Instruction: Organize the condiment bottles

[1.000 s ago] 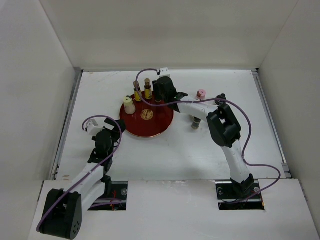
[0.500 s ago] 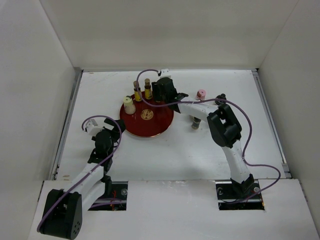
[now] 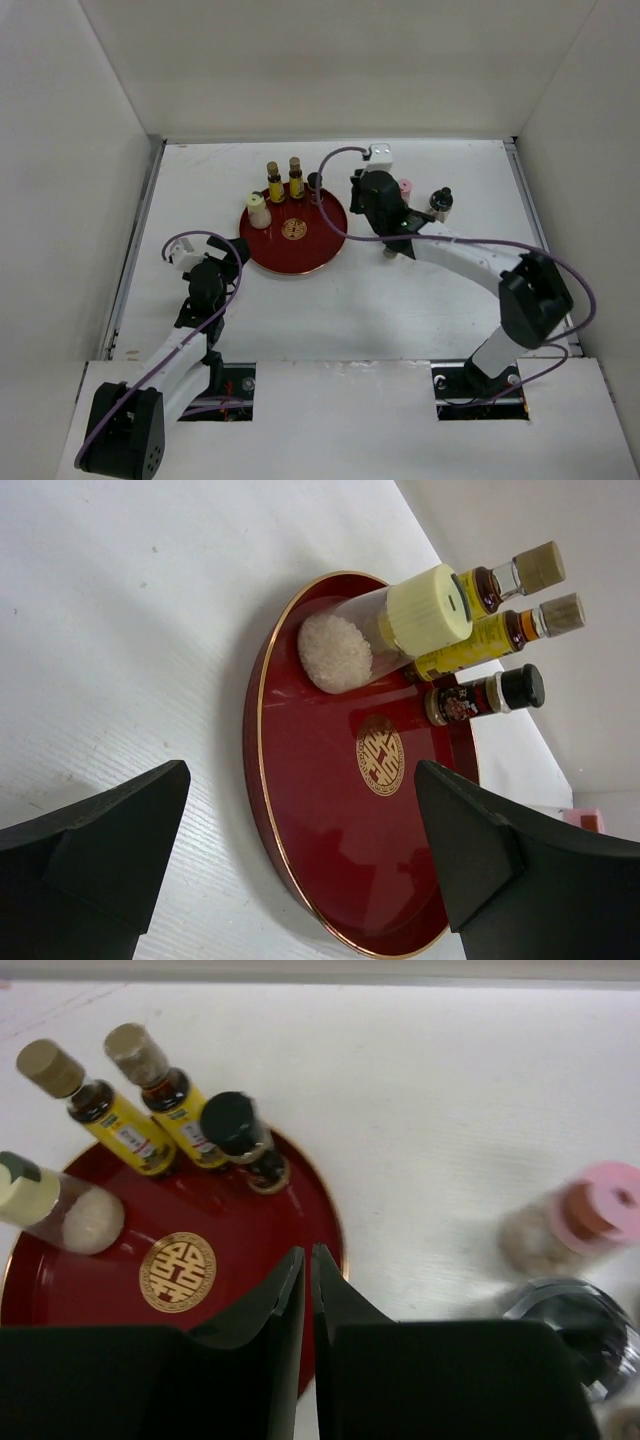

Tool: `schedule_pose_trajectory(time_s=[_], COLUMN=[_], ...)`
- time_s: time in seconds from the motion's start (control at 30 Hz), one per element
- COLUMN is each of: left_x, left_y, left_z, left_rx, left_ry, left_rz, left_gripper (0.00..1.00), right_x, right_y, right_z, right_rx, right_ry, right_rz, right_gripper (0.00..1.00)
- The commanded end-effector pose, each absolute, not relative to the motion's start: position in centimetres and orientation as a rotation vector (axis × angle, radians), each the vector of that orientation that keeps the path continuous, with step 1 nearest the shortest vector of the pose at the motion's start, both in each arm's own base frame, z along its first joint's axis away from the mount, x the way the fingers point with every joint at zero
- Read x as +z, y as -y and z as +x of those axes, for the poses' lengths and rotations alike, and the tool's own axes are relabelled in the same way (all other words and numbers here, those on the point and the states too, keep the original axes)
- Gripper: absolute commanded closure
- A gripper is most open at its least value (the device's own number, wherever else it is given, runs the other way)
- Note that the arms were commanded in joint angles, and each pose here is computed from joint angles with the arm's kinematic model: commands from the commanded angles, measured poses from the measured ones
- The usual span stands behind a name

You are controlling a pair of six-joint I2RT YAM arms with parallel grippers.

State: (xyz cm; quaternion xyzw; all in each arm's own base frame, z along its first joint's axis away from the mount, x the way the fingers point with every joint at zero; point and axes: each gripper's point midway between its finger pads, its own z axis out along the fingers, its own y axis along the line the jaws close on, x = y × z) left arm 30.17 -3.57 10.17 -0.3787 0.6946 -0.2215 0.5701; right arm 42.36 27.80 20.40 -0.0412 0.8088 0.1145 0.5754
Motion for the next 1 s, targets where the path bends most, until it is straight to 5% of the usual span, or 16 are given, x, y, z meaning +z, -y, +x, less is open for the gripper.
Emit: schedule_pose_trajectory(time_s=[0.0,0.07,0.23,0.4,0.7,0.97], left_x=[12.3,12.2,11.8,11.9,11.9,12.1], left_y=[3.7,3.6,3.9,4.2,3.9,4.0], left_z=[30.7,30.7,30.9,31.1,30.9,31.0], left_rx=[-0.557,-0.553,-0.553,-0.558,-0.558,-0.564], left_ry=[-1.565,-1.568,-1.582,-1.589,-1.579,-1.577], left_rz=[-0.870,-0.876,-0.875,-0.865,-0.873,-0.869], left_gripper=[0.00,0.00,0.00,0.00,0.00,0.00], right_x=[20.5,18.9,15.8,15.1,13.0,14.8], right_y=[-23.3,-20.4,-17.3,-16.7,-17.0,-16.6], right_z=[40.7,39.2,36.6,36.5,37.7,37.5], right_rx=[0.184,0.105,0.007,-0.014,-0.033,-0.011], right_ry=[-1.854,-1.883,-1.925,-1.931,-1.988,-1.937], right_rz=[0.055,0.104,0.137,0.155,0.141,0.168], right_gripper=[0.87,0.79,0.34,0.25,0.30,0.66])
